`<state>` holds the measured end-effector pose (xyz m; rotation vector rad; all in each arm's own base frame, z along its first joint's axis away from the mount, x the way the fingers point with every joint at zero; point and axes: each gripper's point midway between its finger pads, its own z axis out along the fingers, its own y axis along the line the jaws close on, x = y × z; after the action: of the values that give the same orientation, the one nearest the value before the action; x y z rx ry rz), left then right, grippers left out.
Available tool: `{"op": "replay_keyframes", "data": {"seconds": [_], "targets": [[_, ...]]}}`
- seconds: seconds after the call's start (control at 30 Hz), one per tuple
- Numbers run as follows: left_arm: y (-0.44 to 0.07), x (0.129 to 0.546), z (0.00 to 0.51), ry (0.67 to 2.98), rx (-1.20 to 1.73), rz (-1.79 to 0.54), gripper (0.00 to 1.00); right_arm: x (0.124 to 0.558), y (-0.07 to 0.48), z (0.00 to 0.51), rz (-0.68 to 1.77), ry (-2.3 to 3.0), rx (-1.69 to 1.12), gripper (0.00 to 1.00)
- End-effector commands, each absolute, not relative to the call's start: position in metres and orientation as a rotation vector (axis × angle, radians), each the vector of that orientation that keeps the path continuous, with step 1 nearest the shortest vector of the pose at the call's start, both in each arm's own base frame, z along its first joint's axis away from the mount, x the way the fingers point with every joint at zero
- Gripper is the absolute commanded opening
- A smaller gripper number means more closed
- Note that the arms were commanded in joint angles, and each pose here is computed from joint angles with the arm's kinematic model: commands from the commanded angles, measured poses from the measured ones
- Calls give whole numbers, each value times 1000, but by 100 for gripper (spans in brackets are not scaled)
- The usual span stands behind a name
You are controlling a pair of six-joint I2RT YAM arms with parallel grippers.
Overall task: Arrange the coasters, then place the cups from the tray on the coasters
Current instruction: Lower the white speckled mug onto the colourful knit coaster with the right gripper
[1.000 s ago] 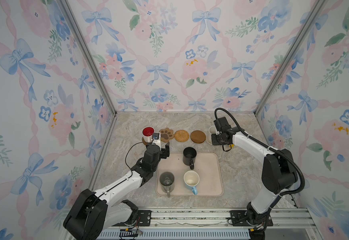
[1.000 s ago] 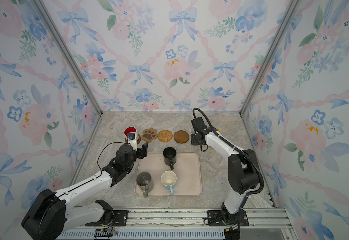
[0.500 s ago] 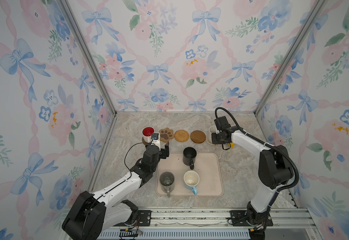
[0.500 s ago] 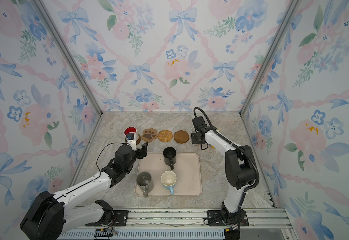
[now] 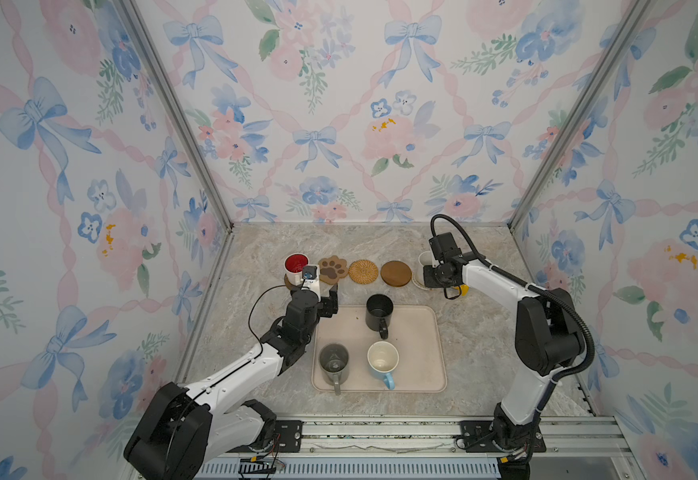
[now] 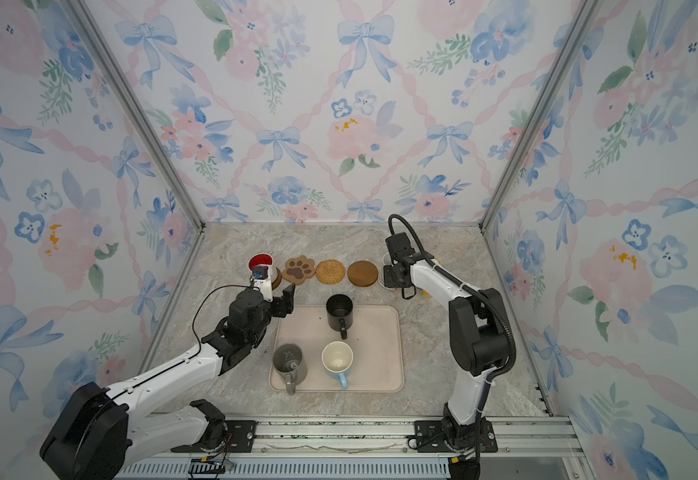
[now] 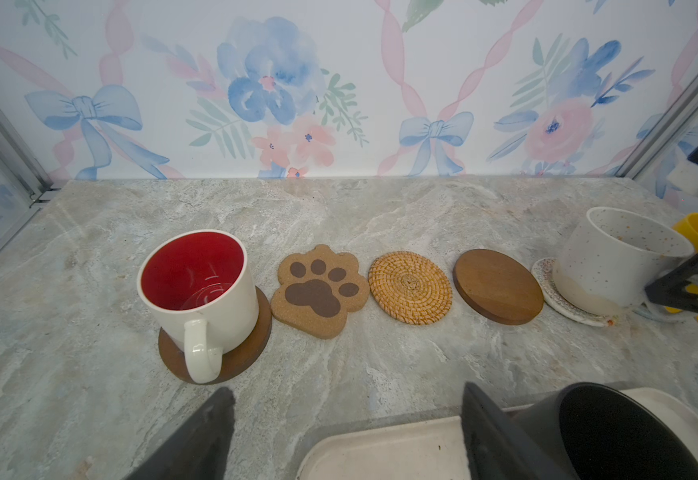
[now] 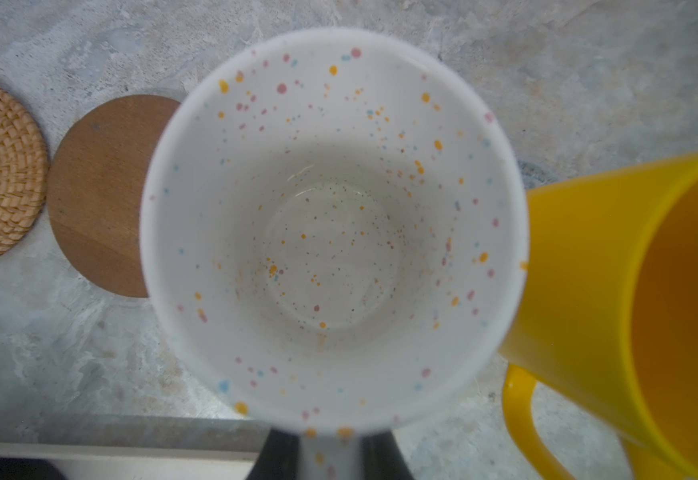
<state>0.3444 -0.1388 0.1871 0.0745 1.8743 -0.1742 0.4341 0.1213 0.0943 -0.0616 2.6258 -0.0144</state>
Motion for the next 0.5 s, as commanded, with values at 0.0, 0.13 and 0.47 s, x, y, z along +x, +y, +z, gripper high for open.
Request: {"op": "replay_keyframes", "data": {"seconds": [0.0, 0.13, 0.47], "targets": [[-137, 343, 186, 1873, 63, -186, 81, 459, 124, 121, 18, 2516, -19, 0], [-136, 343, 186, 1873, 63, -186, 81, 457, 123, 121, 21, 2514, -17, 0], [-136, 342, 186, 1873, 64, -188, 81, 457, 123, 126, 24, 2497, -17, 0]]}}
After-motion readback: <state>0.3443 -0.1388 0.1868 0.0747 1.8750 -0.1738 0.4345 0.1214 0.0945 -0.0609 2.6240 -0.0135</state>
